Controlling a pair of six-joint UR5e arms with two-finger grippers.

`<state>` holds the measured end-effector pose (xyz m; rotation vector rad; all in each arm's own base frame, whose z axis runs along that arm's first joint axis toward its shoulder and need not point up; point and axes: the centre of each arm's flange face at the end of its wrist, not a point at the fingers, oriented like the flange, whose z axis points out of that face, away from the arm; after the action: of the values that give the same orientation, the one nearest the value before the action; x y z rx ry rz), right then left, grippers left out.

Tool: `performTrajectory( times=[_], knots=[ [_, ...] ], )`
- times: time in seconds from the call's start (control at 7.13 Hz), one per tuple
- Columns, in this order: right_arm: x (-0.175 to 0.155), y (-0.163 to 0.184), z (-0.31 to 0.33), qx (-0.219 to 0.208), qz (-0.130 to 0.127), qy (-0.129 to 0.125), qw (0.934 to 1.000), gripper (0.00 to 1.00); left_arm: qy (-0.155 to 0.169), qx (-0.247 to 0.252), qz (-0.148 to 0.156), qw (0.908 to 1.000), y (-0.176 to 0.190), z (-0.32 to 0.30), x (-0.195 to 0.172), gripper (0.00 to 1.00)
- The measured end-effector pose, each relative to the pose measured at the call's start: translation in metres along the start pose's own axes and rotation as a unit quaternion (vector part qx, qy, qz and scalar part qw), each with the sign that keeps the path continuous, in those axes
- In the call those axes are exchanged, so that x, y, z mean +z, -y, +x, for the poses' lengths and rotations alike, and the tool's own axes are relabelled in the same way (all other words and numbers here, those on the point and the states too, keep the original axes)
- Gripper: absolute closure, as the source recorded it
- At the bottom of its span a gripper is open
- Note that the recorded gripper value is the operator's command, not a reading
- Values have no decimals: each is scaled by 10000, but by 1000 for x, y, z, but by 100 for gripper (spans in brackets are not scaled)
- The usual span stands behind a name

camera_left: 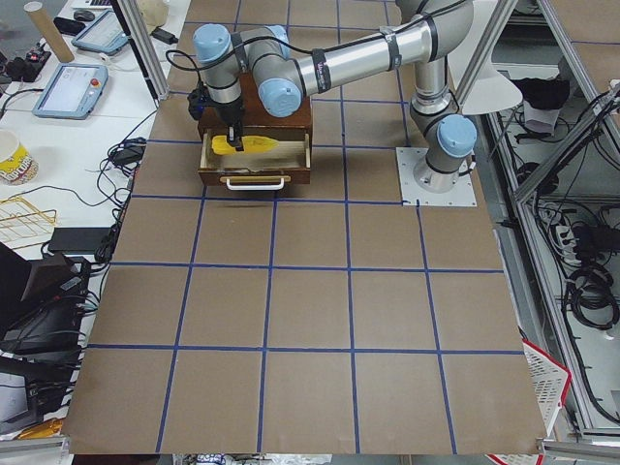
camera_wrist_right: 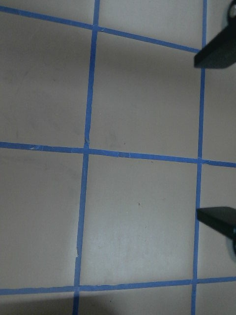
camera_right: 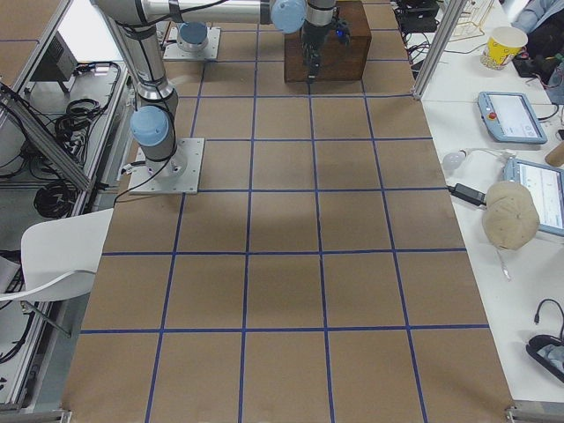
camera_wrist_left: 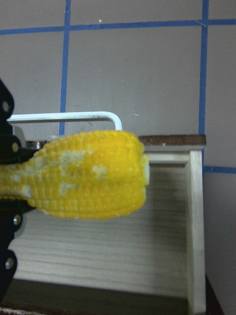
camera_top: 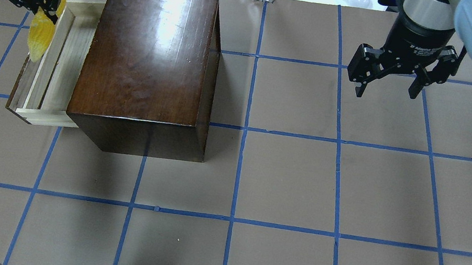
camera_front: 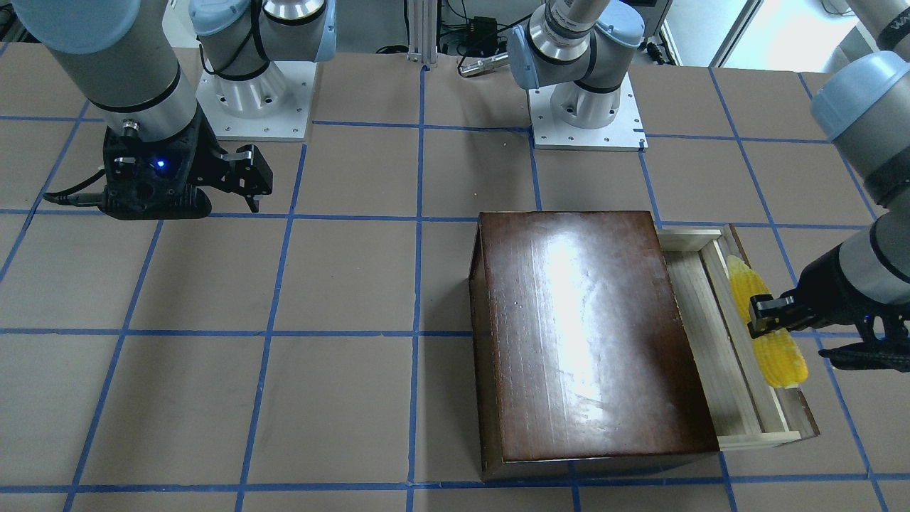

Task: Open drawer and put corn inside
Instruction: 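Carry the corn with the left gripper over the open drawer, then lower the corn into the drawer and open the left gripper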

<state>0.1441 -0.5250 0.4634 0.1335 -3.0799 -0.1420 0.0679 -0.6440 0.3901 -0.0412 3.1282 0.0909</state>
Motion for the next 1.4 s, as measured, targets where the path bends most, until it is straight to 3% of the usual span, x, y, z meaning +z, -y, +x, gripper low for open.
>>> performTrajectory(
  times=[0.42,0.56,0.7,0.84,0.98,1.12,1.4],
  knots=[
    [0,0,0,3,0,0,10000,0,-188,80,-219,9995,-2,6,32,100],
    [0,0,1,5,0,1,10000,0,-203,92,-213,9995,2,5,40,93],
    [0,0,1,6,0,1,10000,0,-204,98,-188,9996,8,3,49,64],
    [0,0,1,7,0,1,10000,0,-210,100,-197,9995,13,2,58,22],
    [0,0,1,7,0,1,10000,0,-216,98,-208,9995,16,2,62,7],
    [0,0,1,8,0,1,10000,0,-219,92,-212,9995,17,1,64,0],
    [0,0,1,7,0,1,10000,0,-200,87,-166,9996,17,2,58,0]
  ],
)
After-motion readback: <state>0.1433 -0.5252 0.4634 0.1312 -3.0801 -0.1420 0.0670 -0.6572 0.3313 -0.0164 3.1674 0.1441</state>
